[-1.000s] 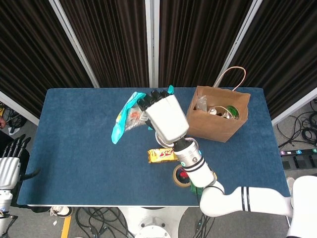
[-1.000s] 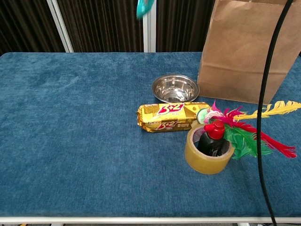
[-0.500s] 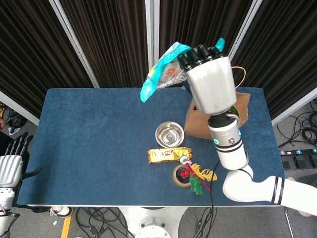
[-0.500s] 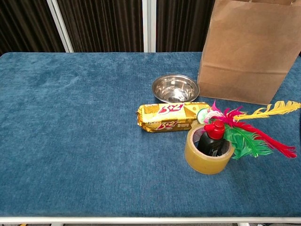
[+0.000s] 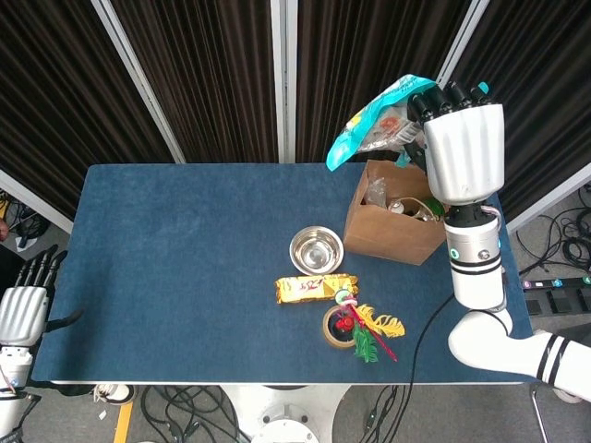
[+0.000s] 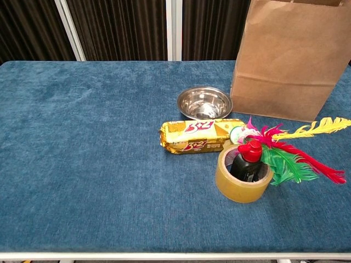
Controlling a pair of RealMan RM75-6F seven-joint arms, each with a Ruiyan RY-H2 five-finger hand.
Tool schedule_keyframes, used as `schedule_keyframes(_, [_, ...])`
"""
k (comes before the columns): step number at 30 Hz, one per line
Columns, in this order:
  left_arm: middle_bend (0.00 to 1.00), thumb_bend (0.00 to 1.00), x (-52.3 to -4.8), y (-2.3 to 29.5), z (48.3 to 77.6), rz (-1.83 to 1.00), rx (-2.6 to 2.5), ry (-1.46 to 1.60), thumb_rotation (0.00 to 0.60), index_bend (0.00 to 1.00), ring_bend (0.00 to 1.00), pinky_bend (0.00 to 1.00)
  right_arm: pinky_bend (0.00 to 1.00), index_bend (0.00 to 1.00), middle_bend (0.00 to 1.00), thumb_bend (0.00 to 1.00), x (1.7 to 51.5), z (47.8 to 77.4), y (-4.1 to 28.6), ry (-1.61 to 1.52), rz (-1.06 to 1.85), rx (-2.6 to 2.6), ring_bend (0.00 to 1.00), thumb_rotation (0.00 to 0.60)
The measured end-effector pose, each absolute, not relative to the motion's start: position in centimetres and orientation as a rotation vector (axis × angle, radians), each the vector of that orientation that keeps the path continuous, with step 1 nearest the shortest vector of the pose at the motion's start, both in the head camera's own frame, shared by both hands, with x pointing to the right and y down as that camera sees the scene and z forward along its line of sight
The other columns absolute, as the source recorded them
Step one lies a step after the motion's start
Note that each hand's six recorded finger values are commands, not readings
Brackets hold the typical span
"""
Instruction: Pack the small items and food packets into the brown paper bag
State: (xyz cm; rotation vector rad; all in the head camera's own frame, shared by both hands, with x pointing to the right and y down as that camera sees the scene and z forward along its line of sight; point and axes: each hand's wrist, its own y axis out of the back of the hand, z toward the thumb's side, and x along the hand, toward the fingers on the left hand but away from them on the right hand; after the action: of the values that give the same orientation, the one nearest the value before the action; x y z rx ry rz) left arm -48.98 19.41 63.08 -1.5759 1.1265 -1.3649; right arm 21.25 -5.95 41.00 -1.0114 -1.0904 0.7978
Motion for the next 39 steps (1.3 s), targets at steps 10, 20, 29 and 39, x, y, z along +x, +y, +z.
schedule_keyframes(10, [0.06,0.14,-49.0,19.4,63.2,-1.375,-1.571,1.121,0.6,0.09,0.0,0.12,0.73,0.66,0.61,0.48,23.2,44.1,-6.1,-1.103,0.87,-1.031,0.55,0.6])
schedule_keyframes(20, [0.06,0.14,-49.0,19.5,63.1,-1.375,-1.572,1.12,0.6,0.09,0.0,0.12,0.73,0.66,0.61,0.48,24.8,47.3,-5.1,-1.139,0.938,-1.085,0.55,0.6])
schedule_keyframes(29, [0.06,0.14,-49.2,19.6,63.2,-1.38,-1.567,1.121,0.6,0.09,0.0,0.12,0.73,0.66,0.6,0.48,25.2,49.8,-4.5,-1.197,0.948,-1.158,0.55,0.6])
schedule_keyframes(39, [0.06,0.14,-49.4,19.8,63.2,-1.383,-1.569,1.126,0.6,0.09,0.0,0.12,0.73,0.65,0.6,0.46,24.9,51.6,-4.1,-1.296,0.932,-1.193,0.55,0.6])
